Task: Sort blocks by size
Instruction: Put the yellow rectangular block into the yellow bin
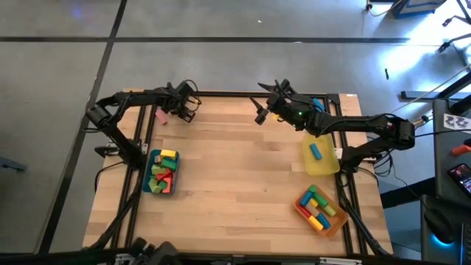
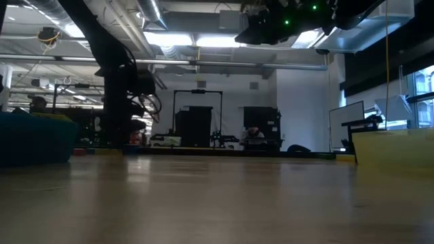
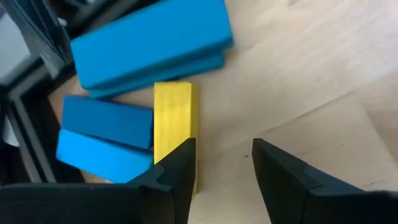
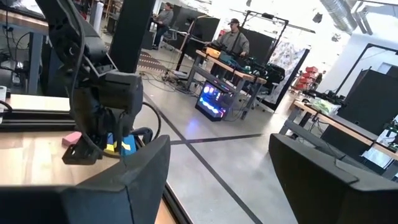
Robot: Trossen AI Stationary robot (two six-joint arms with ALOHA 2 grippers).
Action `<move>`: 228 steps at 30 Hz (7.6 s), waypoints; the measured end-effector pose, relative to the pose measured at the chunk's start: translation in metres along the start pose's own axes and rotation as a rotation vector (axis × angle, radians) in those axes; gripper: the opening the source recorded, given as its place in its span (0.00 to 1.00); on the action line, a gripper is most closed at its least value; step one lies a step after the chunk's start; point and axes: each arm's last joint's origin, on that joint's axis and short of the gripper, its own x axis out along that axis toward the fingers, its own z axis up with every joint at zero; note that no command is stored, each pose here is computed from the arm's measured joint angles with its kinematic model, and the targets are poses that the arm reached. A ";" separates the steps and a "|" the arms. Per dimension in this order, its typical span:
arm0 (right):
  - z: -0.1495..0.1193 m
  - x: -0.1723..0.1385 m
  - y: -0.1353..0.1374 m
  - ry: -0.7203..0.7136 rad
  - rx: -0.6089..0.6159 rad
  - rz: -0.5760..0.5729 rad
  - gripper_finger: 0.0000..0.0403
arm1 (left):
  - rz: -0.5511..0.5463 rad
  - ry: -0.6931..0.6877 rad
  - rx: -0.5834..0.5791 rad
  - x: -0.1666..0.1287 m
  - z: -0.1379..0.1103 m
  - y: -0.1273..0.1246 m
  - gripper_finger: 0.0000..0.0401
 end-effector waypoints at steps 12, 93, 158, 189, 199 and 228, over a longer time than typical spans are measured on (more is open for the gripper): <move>0.001 0.000 0.000 -0.013 0.004 0.012 0.68 | 0.190 0.023 0.092 -0.029 0.023 0.006 0.22; -0.003 0.000 0.002 0.021 -0.010 0.025 0.68 | -0.199 -0.083 0.296 -0.052 -0.021 -0.058 0.44; 0.016 -0.020 0.017 -0.127 0.021 0.442 0.68 | -0.655 -0.812 0.420 -0.170 -0.079 -0.054 0.24; 0.014 0.050 0.062 -0.215 0.195 0.751 0.68 | -0.757 -1.298 0.567 -0.214 -0.076 -0.083 0.25; 0.015 0.063 0.078 -0.214 0.226 0.821 0.68 | -0.743 -1.291 0.590 -0.209 -0.074 -0.090 0.25; 0.015 0.062 0.081 -0.193 0.153 0.755 0.31 | -0.738 -1.188 0.591 -0.201 -0.077 -0.091 0.43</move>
